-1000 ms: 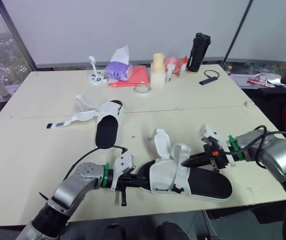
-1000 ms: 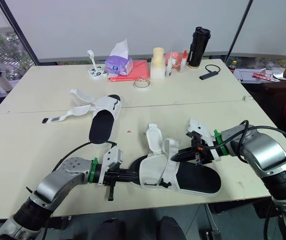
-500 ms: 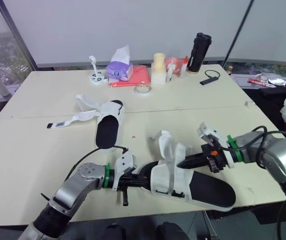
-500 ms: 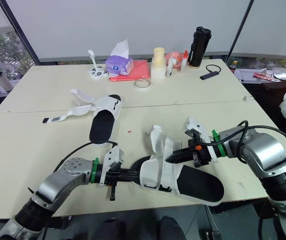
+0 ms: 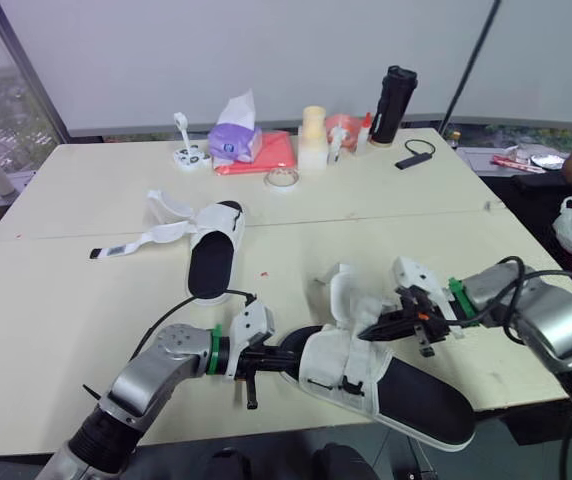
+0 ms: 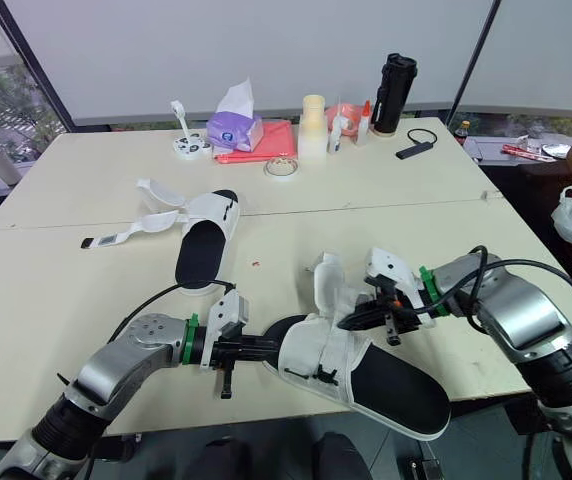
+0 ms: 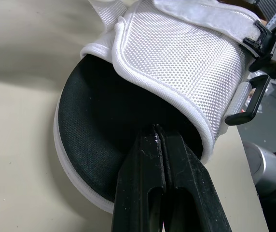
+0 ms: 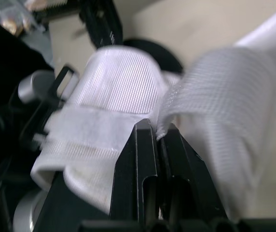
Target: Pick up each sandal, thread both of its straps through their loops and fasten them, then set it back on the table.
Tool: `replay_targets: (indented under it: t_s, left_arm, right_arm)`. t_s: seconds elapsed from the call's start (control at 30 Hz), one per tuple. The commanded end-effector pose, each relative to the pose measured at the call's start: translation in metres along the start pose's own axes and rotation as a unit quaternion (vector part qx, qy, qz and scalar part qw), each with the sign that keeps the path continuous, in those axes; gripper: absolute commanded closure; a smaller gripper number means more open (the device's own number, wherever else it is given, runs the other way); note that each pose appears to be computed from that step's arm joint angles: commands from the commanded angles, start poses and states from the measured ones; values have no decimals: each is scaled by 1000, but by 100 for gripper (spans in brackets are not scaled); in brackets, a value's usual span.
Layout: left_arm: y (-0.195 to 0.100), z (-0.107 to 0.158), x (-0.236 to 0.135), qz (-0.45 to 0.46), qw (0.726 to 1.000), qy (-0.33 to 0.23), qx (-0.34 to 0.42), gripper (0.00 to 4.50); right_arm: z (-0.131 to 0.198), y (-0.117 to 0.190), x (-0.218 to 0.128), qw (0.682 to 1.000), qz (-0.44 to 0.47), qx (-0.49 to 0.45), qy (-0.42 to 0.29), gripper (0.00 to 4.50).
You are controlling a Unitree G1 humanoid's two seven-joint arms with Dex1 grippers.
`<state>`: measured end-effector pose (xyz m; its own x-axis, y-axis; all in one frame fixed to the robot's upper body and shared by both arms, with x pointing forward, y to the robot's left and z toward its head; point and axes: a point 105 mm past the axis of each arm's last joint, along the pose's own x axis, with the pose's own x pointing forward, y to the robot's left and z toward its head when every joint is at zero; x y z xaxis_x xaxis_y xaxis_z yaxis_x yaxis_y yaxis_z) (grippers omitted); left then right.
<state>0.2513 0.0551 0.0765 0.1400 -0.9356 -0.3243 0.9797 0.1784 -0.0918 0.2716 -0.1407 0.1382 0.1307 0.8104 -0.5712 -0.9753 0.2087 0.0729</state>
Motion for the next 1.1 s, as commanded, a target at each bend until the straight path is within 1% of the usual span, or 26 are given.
replay_targets:
  t_s: [0.03, 0.33, 0.53, 0.7, 0.8, 0.97, 1.1]
  left_arm:
    - [-6, -19, -2, -13, 999, 35, -35, 450]
    - [-20, -8, 1, -63, 995, 27, -68, 450]
    - [-27, -6, 4, -89, 993, 31, -75, 450]
    - [-25, -6, 9, -85, 993, 31, -78, 450]
    - [-31, -9, 12, -90, 992, 32, -85, 450]
    - [-44, -14, 15, -103, 989, 30, -104, 450]
    - [-46, -17, 15, -93, 988, 30, -119, 450]
  right_arm:
    - [7, -1, 0, 1000, -9, -10, -8, 445]
    - [2, 7, -6, 1000, 17, 6, 7, 445]
    - [-4, 16, -14, 999, 26, 19, 19, 445]
    - [-6, 33, -23, 999, 23, 19, 27, 445]
    - [-7, 46, -27, 999, 21, 22, 30, 445]
    - [-18, 64, -26, 998, 25, 39, 48, 445]
    - [-24, 74, -22, 997, 28, 36, 61, 445]
